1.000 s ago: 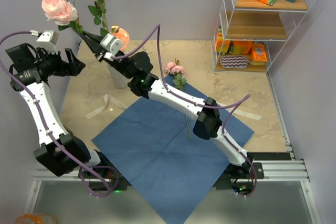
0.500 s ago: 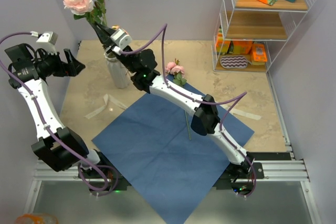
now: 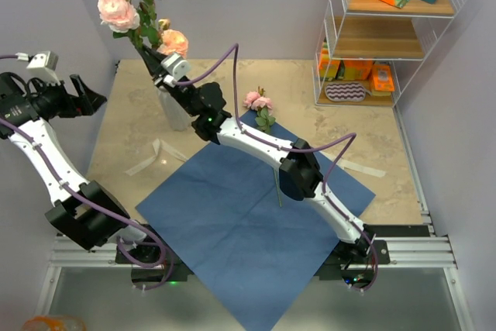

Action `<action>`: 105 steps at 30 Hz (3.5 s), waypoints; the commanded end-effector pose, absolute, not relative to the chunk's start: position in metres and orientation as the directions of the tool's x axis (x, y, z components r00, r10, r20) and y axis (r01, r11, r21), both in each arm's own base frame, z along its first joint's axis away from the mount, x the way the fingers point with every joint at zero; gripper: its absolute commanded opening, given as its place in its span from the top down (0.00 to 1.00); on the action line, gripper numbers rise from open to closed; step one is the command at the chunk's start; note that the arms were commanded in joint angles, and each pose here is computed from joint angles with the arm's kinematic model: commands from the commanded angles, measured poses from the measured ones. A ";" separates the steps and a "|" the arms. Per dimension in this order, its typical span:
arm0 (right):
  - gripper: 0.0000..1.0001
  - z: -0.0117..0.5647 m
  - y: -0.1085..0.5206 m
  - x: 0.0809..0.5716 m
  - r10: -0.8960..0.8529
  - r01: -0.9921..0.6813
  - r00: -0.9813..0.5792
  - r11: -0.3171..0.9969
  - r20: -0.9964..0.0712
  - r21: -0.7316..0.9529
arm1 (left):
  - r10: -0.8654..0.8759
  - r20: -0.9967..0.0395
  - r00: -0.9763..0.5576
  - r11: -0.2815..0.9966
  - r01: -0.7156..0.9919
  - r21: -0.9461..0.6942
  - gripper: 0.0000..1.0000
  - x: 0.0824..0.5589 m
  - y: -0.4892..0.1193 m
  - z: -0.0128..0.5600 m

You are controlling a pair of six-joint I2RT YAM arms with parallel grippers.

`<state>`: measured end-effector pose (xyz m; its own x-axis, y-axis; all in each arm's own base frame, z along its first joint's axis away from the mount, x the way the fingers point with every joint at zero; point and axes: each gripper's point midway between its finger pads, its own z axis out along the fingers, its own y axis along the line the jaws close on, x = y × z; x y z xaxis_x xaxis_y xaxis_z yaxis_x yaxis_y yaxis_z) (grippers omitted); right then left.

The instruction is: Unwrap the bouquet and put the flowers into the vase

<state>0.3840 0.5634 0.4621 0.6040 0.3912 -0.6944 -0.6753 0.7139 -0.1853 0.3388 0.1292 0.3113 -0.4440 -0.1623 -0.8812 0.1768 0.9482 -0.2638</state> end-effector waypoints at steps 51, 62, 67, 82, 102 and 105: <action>0.16 0.419 0.475 0.339 0.273 -0.773 0.245 0.634 -0.930 -0.018 | -0.089 -0.927 -0.363 0.899 0.371 -0.232 0.01 0.323 0.101 0.343; 0.02 0.260 0.356 0.357 -0.134 -0.501 -0.263 0.865 -0.956 0.016 | -0.068 -0.937 -0.342 0.908 0.368 -0.200 0.01 0.318 0.097 0.356; 0.15 0.205 0.295 0.387 -0.056 -0.306 -0.453 0.947 -0.890 0.096 | -0.074 -0.938 -0.338 0.907 0.369 -0.204 0.01 0.317 0.095 0.359; 0.16 0.066 0.263 0.427 -0.171 -0.218 -0.677 0.976 -0.716 -0.027 | -0.050 -0.940 -0.337 0.904 0.384 -0.186 0.01 0.316 0.096 0.356; 0.77 0.028 0.261 0.425 -0.135 -0.199 -0.726 0.980 -0.675 0.018 | -0.026 -0.942 -0.335 0.912 0.377 -0.160 0.01 0.316 0.098 0.355; 1.00 0.037 0.261 0.427 -0.125 -0.195 -0.718 0.981 -0.685 0.025 | -0.025 -0.942 -0.336 0.911 0.380 -0.159 0.01 0.316 0.098 0.355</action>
<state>0.4198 0.2573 0.0249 -0.7352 -0.1617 -0.6583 -0.2082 0.9781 -0.0076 0.3185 0.1005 0.3370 -0.3774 -0.0703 -0.9234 0.3609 0.9071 -0.2165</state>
